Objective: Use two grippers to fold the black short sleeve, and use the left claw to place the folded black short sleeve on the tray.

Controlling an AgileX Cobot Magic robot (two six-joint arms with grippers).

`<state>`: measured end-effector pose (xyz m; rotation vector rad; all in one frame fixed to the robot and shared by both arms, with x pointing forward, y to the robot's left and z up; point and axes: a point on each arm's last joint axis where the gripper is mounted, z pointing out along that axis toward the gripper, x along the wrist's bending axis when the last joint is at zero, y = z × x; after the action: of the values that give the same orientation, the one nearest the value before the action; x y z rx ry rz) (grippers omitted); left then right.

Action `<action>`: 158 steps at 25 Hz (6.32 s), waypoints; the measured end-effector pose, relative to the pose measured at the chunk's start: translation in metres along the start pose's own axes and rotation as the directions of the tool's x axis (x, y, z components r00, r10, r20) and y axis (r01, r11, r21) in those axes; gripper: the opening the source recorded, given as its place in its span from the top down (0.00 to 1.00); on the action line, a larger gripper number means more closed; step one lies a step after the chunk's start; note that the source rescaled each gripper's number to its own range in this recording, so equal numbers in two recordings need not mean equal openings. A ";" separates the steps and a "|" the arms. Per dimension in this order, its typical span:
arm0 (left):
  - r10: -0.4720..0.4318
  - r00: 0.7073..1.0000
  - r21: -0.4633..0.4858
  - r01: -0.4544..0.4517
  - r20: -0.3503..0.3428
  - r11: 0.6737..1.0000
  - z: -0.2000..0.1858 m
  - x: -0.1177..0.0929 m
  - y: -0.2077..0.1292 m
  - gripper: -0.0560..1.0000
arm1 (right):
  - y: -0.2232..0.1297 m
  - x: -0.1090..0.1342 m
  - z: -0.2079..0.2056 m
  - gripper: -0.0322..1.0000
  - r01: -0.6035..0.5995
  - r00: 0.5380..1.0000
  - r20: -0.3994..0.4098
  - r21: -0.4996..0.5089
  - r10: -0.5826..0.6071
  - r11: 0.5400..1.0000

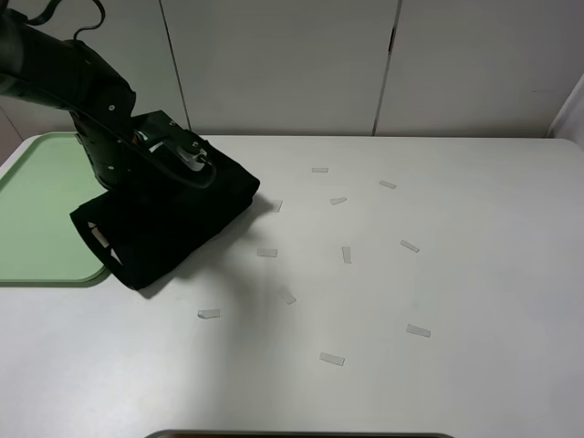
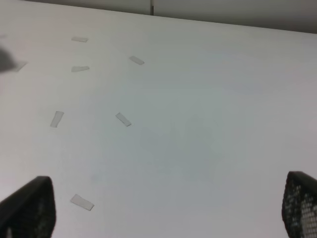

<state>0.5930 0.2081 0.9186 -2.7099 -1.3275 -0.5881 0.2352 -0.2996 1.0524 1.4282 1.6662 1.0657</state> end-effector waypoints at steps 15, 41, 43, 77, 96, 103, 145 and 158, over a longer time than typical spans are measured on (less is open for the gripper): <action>-0.232 0.968 0.055 0.238 -0.097 0.970 0.025 0.092 -0.055 0.77 | 0.000 0.000 0.000 0.00 -0.003 1.000 0.000 0.000 0.003 1.000; -0.371 0.920 -0.049 0.367 -0.126 0.929 0.022 0.119 -0.103 0.04 | 0.000 0.000 0.000 0.00 -0.003 1.000 0.000 0.000 0.003 1.000; -0.371 0.919 -0.085 0.363 -0.132 0.928 0.014 0.120 -0.100 0.02 | 0.000 0.000 0.000 0.00 -0.003 1.000 0.000 0.000 0.003 1.000; -0.452 0.860 -0.094 0.443 -0.237 0.892 0.013 0.082 -0.143 0.00 | 0.000 0.000 0.000 0.00 -0.003 1.000 0.000 0.000 0.003 1.000; -0.415 0.884 -0.008 0.424 -0.214 0.906 -0.001 0.068 -0.142 0.00 | 0.000 0.000 0.000 0.00 -0.003 1.000 0.000 0.000 0.003 1.000; -0.525 0.815 -0.256 0.467 -0.247 0.846 -0.078 0.084 -0.147 0.00 | 0.000 0.000 0.000 0.00 -0.003 1.000 0.000 0.000 0.003 1.000; -0.550 0.807 -0.610 0.551 0.216 0.569 -0.230 -0.089 -0.343 0.00 | 0.000 0.000 0.000 0.00 -0.003 1.000 0.000 0.000 0.003 1.000; -0.619 0.752 -0.564 0.619 0.226 0.546 -0.210 -0.086 -0.338 0.00 | 0.000 0.000 0.000 0.00 -0.003 1.000 0.000 0.000 0.003 1.000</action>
<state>0.2192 0.3079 1.0457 -2.5369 -2.5162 -1.2749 0.2352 -0.2996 1.0524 1.4311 1.6645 1.0674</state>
